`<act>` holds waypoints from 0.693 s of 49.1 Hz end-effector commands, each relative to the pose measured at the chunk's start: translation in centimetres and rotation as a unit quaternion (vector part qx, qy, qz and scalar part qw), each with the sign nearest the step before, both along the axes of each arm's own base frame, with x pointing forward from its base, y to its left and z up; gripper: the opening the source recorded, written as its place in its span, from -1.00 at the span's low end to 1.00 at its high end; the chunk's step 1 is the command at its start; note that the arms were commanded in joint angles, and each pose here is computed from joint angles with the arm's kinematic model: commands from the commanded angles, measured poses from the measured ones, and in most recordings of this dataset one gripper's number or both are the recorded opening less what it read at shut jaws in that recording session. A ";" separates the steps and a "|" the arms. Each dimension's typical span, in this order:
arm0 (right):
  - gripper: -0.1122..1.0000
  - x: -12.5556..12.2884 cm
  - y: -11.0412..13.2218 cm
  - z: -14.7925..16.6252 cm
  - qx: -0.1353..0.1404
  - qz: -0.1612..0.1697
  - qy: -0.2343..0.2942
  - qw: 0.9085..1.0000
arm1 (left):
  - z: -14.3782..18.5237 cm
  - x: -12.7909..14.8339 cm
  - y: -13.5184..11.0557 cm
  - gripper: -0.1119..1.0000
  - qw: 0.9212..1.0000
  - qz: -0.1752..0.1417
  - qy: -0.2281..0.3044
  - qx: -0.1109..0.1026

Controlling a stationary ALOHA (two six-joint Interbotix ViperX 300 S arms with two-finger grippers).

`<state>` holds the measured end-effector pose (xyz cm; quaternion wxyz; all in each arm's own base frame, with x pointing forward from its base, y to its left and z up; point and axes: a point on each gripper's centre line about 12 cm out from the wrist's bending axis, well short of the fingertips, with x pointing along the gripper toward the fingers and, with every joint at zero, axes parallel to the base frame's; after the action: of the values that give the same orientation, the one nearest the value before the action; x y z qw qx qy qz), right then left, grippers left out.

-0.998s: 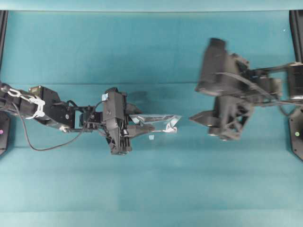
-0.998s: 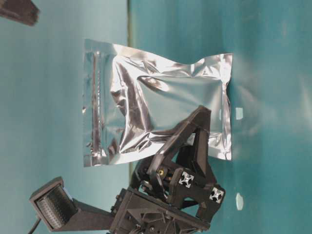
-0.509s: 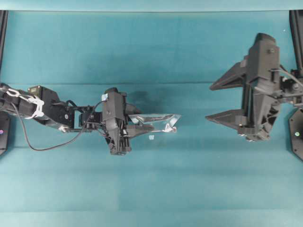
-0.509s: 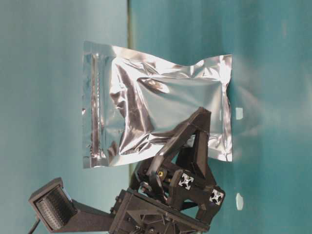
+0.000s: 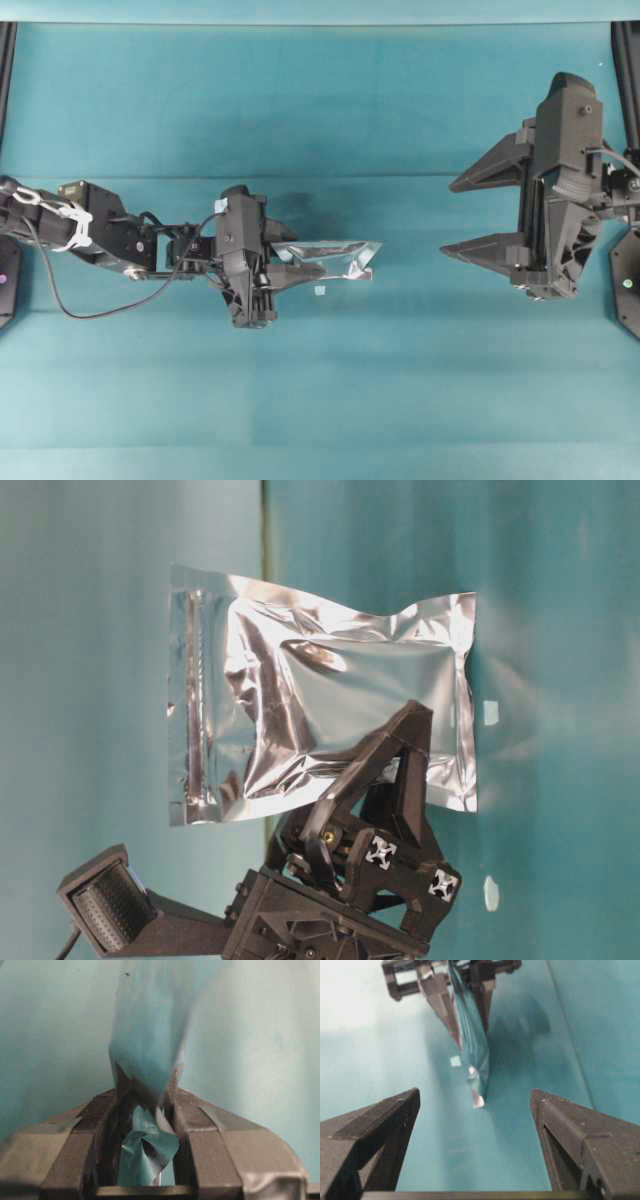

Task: Hand over the silver zip bag and make it stand upright.

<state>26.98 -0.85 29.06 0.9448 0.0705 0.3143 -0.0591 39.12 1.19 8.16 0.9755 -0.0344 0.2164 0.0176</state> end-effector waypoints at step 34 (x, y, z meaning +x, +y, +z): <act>0.80 0.0 0.3 0.4 0.004 0.004 -0.014 1.000 | 0.4 0.0 -0.6 -0.29 1.000 -0.008 0.000 0.000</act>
<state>26.92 -0.59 28.83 0.9454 0.0690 0.3140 -0.0541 39.02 1.08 8.05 0.9742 -0.0345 0.2224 0.0169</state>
